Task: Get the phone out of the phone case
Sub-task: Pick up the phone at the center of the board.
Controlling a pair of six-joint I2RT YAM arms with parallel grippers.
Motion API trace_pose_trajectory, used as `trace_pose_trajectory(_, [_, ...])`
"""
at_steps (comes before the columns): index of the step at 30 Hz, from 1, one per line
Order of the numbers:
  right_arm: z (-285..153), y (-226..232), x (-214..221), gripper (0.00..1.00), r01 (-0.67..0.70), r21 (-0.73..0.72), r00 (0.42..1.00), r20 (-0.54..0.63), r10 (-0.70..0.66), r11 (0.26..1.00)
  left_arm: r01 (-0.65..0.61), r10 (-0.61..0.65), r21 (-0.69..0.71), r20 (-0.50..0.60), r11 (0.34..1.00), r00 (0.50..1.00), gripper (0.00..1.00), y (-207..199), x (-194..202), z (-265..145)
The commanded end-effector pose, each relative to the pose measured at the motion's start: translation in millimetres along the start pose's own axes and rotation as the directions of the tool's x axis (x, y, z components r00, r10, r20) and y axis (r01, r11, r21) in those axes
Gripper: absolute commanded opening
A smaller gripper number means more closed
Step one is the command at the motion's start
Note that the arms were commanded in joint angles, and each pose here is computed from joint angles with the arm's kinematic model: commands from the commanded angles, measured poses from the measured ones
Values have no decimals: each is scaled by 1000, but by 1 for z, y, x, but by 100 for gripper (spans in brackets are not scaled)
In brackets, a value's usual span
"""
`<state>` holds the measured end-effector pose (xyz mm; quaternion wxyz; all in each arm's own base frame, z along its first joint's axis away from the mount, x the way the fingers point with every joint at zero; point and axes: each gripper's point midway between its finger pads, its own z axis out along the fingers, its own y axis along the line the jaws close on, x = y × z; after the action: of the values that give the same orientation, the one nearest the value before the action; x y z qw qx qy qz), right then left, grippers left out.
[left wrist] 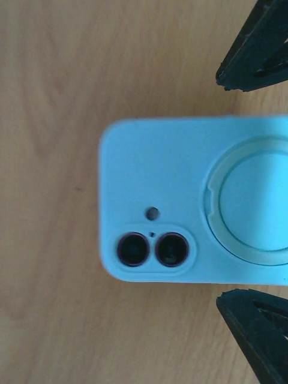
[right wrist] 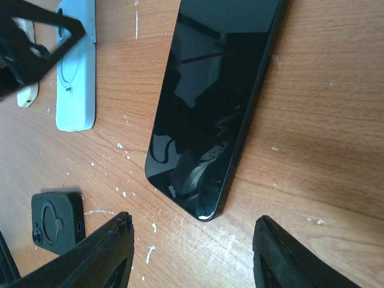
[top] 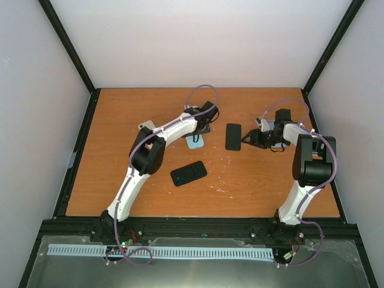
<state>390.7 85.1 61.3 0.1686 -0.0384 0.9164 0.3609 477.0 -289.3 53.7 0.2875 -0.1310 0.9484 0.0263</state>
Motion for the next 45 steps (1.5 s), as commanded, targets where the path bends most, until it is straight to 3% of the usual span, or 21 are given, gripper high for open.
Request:
trace_pose_trajectory(1, [1,4,-5,55,37,-22,999,20,-37,999,1,-8,-86,-81,996,997,91,15,20,8])
trace_pose_trajectory(8, [2,4,-3,55,35,-27,999,15,-34,999,21,-30,-73,-130,997,991,94,16,33,27])
trace_pose_trajectory(16, [4,2,-2,55,26,-29,1000,7,-26,999,42,-56,-95,-146,995,988,85,29,36,31])
trace_pose_trajectory(27, [7,0,-2,54,15,-31,1000,1,-15,999,38,-52,-93,-153,995,987,87,32,37,27])
trace_pose_trajectory(36, [4,1,-3,55,22,-22,1000,7,-21,1000,-6,-1,-49,-139,999,990,66,36,34,11])
trace_pose_trajectory(39, [4,1,-4,54,23,-21,1000,10,-23,1000,-42,48,57,-94,997,994,60,27,21,-10])
trace_pose_trajectory(45, [1,7,-7,54,42,-39,999,20,-41,998,-139,115,304,94,942,989,59,8,-14,-67])
